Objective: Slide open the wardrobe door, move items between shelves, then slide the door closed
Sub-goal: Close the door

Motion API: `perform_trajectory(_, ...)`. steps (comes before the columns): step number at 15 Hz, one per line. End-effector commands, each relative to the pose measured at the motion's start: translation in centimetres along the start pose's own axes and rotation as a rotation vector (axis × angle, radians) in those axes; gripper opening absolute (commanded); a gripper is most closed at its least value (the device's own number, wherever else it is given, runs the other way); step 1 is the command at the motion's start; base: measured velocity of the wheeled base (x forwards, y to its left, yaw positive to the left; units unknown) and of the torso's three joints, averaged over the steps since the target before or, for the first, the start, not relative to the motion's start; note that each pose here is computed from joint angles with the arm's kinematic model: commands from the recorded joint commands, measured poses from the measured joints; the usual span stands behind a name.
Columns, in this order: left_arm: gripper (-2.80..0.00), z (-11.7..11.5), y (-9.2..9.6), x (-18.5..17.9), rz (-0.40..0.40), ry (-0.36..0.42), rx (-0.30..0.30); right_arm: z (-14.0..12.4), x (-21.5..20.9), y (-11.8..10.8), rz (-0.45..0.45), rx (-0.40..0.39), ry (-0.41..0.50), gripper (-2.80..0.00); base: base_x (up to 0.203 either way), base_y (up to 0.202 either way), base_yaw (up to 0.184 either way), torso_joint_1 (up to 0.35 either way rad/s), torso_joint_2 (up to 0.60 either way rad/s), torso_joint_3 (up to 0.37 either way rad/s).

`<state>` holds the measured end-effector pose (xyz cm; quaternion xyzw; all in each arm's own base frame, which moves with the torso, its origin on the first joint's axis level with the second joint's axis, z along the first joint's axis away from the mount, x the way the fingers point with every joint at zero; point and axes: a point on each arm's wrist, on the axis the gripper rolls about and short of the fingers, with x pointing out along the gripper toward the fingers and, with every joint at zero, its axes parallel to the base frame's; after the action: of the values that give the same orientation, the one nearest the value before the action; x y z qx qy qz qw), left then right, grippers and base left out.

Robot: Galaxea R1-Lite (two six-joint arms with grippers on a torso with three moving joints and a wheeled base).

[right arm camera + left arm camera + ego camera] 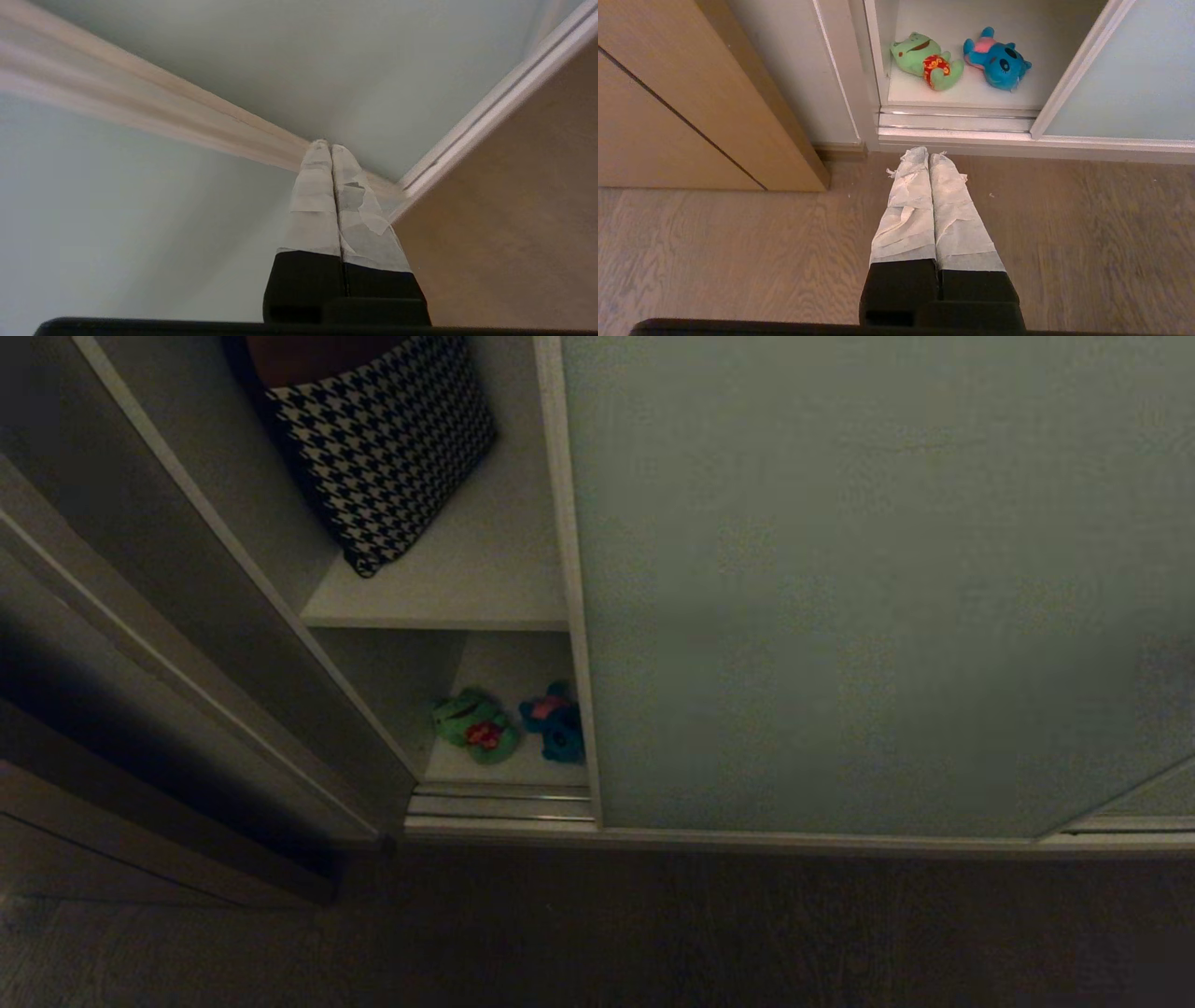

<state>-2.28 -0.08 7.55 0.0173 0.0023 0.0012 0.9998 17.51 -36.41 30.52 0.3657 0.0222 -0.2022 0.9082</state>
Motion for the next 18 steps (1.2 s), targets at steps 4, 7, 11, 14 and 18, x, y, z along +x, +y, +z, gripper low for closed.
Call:
perform_trajectory(4,-2.80,0.0,0.0,0.0,0.001,0.002,0.001,-1.8,4.5,-2.6,0.027,0.019,0.052,-2.80,0.000,0.000,0.000,0.000,0.00,0.000)
perform_trajectory(7,-2.80,0.0,0.0,0.0,0.001,0.002,0.001,-2.6,6.2,-3.7,0.040,0.019,0.062,-2.80,0.000,0.000,0.000,0.000,0.00,0.000)
perform_trajectory(11,-2.80,0.0,0.0,0.0,0.000,0.002,0.000,-3.6,7.8,-3.7,0.056,0.021,0.094,-2.80,0.000,0.000,0.000,0.000,0.00,0.000)
perform_trajectory(14,-2.80,0.0,0.0,0.0,-0.001,0.002,0.001,-4.4,8.9,-3.0,0.082,0.009,0.110,-2.80,0.000,0.000,0.000,0.000,0.00,0.000)
perform_trajectory(18,-2.80,0.0,0.0,0.0,0.001,0.002,0.001,-4.9,10.1,-2.6,0.108,-0.013,0.110,-2.80,0.000,0.000,0.000,0.000,0.00,0.000)
